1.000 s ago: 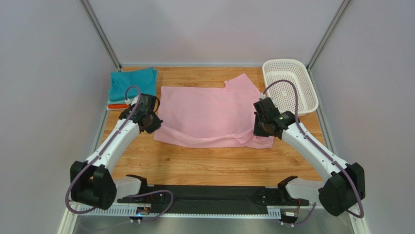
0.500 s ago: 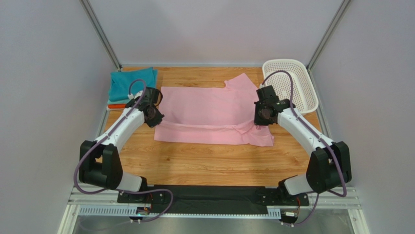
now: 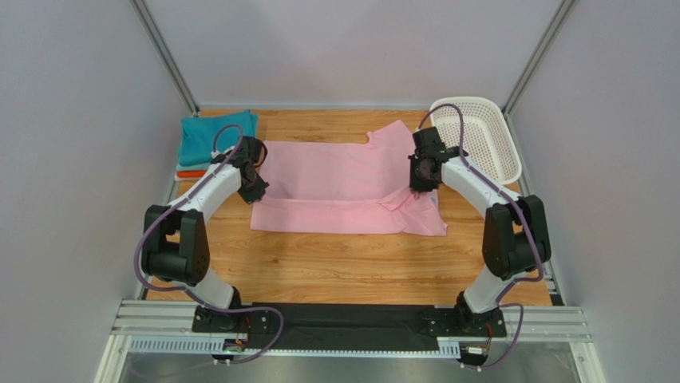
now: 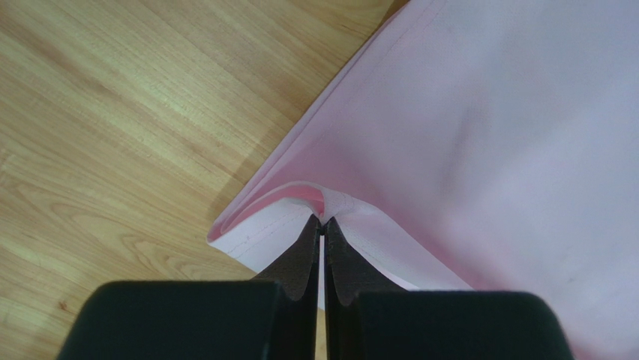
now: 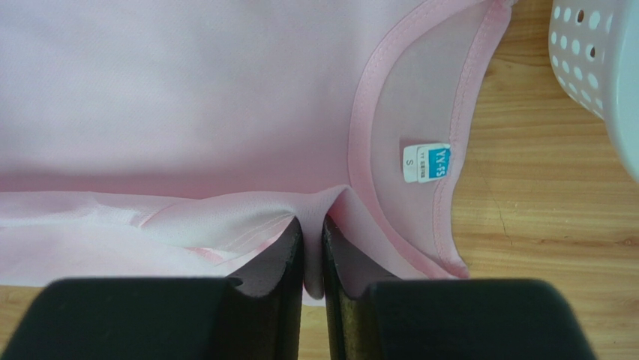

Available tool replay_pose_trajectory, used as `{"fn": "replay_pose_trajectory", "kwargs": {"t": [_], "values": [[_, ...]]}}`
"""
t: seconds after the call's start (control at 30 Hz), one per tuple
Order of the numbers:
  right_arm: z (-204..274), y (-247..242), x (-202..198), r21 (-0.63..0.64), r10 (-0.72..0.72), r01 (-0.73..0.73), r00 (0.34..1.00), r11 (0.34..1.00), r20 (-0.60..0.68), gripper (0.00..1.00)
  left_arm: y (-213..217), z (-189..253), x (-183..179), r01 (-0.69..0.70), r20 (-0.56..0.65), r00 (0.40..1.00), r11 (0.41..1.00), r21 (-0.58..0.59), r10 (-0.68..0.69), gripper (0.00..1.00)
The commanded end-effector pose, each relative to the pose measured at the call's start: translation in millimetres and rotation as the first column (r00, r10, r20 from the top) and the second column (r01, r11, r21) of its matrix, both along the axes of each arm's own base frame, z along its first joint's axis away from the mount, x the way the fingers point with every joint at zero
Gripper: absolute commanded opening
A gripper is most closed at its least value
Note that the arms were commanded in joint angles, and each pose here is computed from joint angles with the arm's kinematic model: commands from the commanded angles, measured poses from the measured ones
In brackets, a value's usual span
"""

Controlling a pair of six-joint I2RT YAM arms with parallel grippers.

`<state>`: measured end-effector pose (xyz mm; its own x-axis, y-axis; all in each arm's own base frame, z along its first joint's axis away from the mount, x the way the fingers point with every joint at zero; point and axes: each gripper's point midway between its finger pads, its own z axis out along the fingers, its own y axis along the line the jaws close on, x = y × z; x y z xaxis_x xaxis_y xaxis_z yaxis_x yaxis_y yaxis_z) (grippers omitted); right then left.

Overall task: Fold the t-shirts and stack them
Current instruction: Fold the tshirt

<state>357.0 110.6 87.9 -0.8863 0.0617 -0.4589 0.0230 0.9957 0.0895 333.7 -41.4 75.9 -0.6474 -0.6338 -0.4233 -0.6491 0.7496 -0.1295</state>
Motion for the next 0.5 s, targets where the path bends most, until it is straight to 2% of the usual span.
{"fn": "replay_pose_trajectory", "kwargs": {"t": [0.0, 0.03, 0.07, 0.1, 0.13, 0.2, 0.3, 0.33, 0.37, 0.47], "values": [[14.1, -4.2, 41.6, -0.011, -0.009, 0.010, 0.996, 1.000, 0.090, 0.18, 4.5, 14.6, 20.0, -0.015, 0.048, 0.999, 1.000, 0.012, 0.015, 0.03], [6.8, -4.2, 46.5, -0.015, 0.003, -0.002, 0.997, 1.000, 0.074, 0.24, 4.0, 16.2, 21.5, -0.006, 0.049, 0.999, 1.000, 0.012, 0.006, 0.11], [4.1, -4.8, 49.2, -0.015, 0.004, -0.003, 0.998, 1.000, 0.065, 0.59, 1.6, 20.9, 25.0, -0.002, 0.056, 0.998, 1.000, 0.002, 0.002, 0.25], [11.4, -2.7, 55.9, -0.010, 0.004, -0.004, 0.997, 1.000, 0.079, 0.69, 0.5, 23.0, 23.4, 0.004, 0.049, 0.999, 1.000, -0.003, -0.004, 0.54], [12.7, -2.0, 55.3, -0.001, 0.007, -0.007, 0.997, 1.000, 0.073, 0.75, -1.3, 26.1, 23.7, 0.013, 0.052, 0.999, 1.000, -0.011, -0.012, 0.63], [22.5, 7.8, 51.1, 0.045, 0.034, -0.038, 0.996, 0.998, 0.086, 0.76, -8.0, 35.2, 21.3, 0.026, 0.072, 0.997, 0.998, -0.048, -0.023, 0.99], [44.3, 22.1, 33.1, 0.123, 0.065, -0.082, 0.989, 0.989, 0.137, 0.87, -19.3, 46.7, 14.6, 0.062, 0.109, 0.993, 0.994, -0.095, -0.051, 1.00], [36.1, 23.7, 19.4, 0.137, 0.074, -0.089, 0.991, 0.987, 0.113, 0.99, -21.4, 48.2, 12.1, 0.069, 0.115, 0.992, 0.993, -0.099, -0.058, 1.00], [47.0, 29.7, 12.8, 0.170, 0.073, -0.097, 0.987, 0.981, 0.141, 1.00, -26.5, 50.9, 6.2, 0.083, 0.123, 0.990, 0.990, -0.113, -0.069, 1.00], [27.6, 39.5, -16.0, 0.232, 0.091, -0.112, 0.991, 0.966, 0.099, 1.00, -38.5, 49.1, -6.8, 0.124, 0.131, 0.986, 0.983, -0.137, -0.106, 1.00]]}}
